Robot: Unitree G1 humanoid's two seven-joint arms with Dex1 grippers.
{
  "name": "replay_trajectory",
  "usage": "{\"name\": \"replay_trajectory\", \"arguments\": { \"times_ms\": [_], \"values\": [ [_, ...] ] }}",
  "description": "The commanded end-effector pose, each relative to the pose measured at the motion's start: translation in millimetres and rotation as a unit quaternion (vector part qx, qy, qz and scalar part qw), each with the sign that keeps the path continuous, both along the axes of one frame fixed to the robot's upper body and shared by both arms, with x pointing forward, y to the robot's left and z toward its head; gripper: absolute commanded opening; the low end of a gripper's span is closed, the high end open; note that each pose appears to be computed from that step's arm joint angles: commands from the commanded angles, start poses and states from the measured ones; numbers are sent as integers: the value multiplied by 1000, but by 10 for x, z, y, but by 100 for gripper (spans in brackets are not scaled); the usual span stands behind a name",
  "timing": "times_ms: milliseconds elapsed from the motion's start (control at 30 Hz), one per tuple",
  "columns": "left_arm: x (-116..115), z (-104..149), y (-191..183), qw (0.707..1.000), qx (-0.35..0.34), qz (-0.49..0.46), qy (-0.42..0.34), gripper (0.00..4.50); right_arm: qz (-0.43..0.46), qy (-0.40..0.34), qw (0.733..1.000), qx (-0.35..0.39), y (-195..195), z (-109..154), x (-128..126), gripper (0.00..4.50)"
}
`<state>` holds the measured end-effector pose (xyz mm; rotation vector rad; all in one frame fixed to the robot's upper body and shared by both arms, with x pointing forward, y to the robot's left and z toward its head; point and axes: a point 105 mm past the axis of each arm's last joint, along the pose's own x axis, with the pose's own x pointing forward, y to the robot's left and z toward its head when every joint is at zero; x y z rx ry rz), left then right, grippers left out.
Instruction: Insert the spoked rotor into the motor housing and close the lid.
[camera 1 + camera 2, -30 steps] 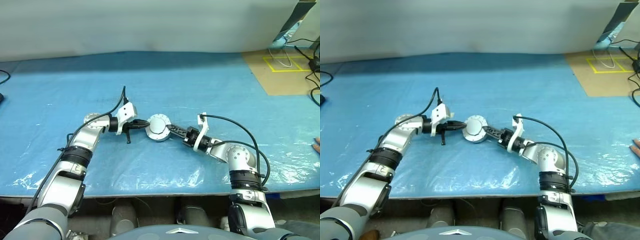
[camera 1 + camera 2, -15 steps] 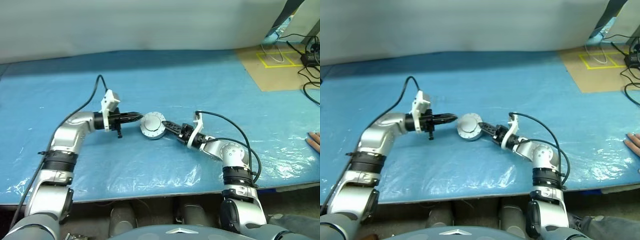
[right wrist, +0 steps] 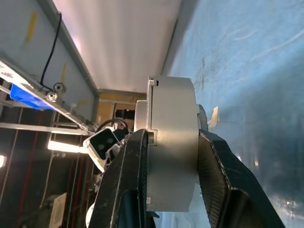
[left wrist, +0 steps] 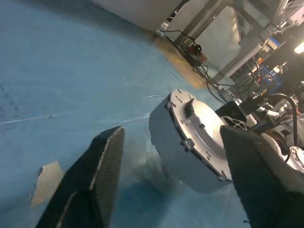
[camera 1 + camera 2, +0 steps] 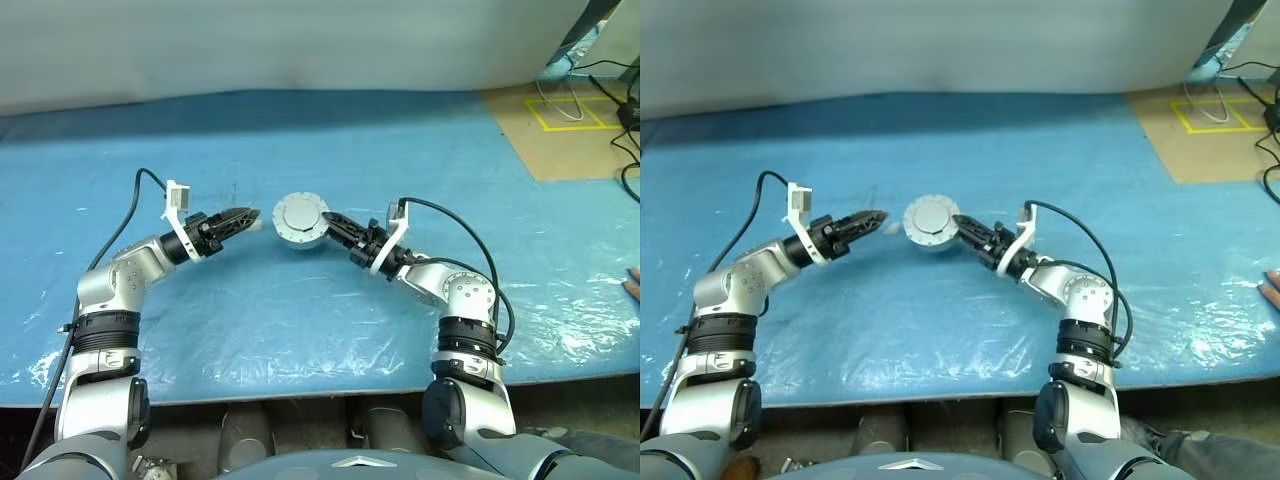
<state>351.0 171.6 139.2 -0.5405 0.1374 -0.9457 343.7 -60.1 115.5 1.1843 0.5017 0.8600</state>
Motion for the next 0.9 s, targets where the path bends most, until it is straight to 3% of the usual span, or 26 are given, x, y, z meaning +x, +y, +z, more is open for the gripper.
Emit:
{"name": "replay_trajectory", "arguments": {
  "times_ms": [33, 133, 433, 600, 900],
  "values": [
    [-10, 95, 24, 999, -36, 3, -6, 438, 10, -74, 997, 37, -10, 441, 9, 115],
    [-62, 84, -51, 996, -80, -26, 30, 447, 13, -91, 995, 38, -25, 538, 12, 115],
    [-63, 101, -468, 986, -123, -73, 84, 447, 33, -114, 992, 40, 24, 672, -44, 115],
    [-35, 224, -594, 976, -178, -85, 94, 447, 41, -111, 992, 39, 73, 649, -82, 115],
    [12, 152, -888, 962, -212, -91, 145, 447, 44, -108, 993, 27, 92, 631, -88, 115]
  ]
}}
